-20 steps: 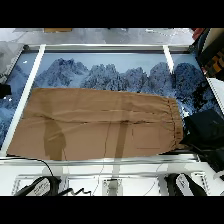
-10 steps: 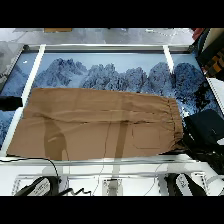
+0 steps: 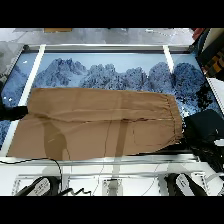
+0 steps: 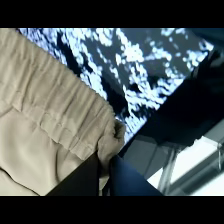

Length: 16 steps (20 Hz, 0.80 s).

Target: Fold the clothes and pants, and hang the long-sleeved shirts on hangers.

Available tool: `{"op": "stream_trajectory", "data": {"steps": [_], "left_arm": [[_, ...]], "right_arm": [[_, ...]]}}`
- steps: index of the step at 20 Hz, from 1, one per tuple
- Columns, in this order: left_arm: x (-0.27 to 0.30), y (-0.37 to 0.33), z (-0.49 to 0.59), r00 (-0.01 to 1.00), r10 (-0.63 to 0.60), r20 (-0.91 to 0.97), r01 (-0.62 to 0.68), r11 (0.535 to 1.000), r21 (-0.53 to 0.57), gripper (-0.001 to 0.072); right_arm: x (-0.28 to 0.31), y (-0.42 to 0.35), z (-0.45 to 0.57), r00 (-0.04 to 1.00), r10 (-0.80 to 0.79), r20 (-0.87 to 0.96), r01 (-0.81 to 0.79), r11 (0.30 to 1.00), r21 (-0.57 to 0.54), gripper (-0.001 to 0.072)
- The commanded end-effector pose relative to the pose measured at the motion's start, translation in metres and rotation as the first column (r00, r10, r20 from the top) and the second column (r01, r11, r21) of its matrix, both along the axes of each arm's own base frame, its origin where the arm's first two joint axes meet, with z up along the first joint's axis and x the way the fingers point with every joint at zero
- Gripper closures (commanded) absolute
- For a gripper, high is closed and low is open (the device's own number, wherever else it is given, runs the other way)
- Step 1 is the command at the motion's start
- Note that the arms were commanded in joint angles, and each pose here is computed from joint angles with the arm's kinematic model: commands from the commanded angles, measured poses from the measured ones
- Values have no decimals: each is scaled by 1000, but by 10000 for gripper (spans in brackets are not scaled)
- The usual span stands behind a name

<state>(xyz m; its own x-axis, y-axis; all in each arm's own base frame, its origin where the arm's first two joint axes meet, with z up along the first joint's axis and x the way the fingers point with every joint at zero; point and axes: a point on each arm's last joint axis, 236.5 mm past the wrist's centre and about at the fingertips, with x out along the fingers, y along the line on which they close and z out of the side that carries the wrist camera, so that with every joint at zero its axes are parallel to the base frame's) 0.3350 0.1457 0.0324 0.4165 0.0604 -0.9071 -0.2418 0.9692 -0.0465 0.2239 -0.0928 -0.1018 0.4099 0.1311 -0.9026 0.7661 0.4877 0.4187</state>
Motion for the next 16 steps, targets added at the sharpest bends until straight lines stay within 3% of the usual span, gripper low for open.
{"op": "stream_trajectory", "data": {"steps": [1,6,9,10,11,12,16], "left_arm": [[-38,28,-13,990,102,-97,-104,994,-16,686],[-132,56,-35,939,174,-295,-217,969,-117,687],[-165,58,-60,895,345,-284,-419,869,-263,682],[-176,61,-69,873,394,-288,-471,837,-279,558],[-188,65,-78,849,437,-296,-515,809,-283,279],[-199,67,-85,830,470,-299,-548,785,-289,140],[-209,78,-102,807,542,-234,-590,747,-305,140]], "right_arm": [[5,-5,1,1000,-18,20,19,1000,-15,688],[4,-4,1,1000,6,21,-6,1000,-23,688],[4,-3,1,1000,7,20,-6,1000,-19,688],[4,-3,1,1000,8,19,-7,1000,-17,688],[3,-2,1,1000,9,17,-9,1000,-14,688],[3,-1,1,1000,10,16,-10,1000,-12,688],[3,-1,0,1000,12,15,-12,1000,-10,688]]}}
